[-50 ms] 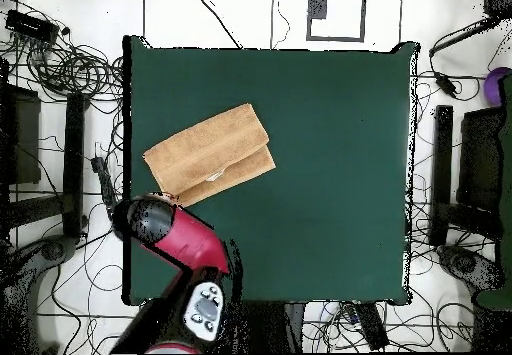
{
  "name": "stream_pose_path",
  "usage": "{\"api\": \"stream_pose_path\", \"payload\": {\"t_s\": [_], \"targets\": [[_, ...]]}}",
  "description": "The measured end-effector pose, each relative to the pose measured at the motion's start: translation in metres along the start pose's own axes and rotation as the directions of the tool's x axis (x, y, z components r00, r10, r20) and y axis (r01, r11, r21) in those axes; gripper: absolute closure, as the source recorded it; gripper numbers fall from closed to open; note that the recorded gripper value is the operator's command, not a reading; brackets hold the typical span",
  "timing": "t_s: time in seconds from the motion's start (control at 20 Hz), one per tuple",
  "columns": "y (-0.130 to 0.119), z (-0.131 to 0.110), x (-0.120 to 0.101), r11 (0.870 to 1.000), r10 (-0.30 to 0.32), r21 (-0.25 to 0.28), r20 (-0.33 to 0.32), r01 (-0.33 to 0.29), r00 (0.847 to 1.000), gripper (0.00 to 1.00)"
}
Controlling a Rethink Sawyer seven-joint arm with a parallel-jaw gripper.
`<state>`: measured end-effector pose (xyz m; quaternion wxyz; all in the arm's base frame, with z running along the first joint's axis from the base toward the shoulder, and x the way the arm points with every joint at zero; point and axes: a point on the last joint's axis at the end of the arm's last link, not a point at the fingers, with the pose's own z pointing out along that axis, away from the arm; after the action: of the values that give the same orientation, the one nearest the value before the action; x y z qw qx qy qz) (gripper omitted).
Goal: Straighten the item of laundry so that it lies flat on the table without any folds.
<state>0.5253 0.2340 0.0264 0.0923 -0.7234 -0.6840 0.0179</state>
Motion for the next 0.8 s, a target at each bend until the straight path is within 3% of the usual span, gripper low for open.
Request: {"api": "stream_pose_path", "payload": {"t_s": [0.45, 0.55, 0.7, 0.8], "targets": [[0.036, -0.015, -0.130, 1.000, -0.007, -0.027, 0.091, 0.010, 0.996, 0.00], [0.043, -0.013, -0.146, 0.999, 0.000, -0.046, 0.106, 0.005, 0.994, 0.00], [0.063, 0.003, -0.179, 0.992, 0.028, -0.124, 0.158, -0.008, 0.987, 0.00], [0.069, 0.012, -0.182, 0.988, 0.028, -0.153, 0.180, 0.000, 0.983, 0.00]]}}
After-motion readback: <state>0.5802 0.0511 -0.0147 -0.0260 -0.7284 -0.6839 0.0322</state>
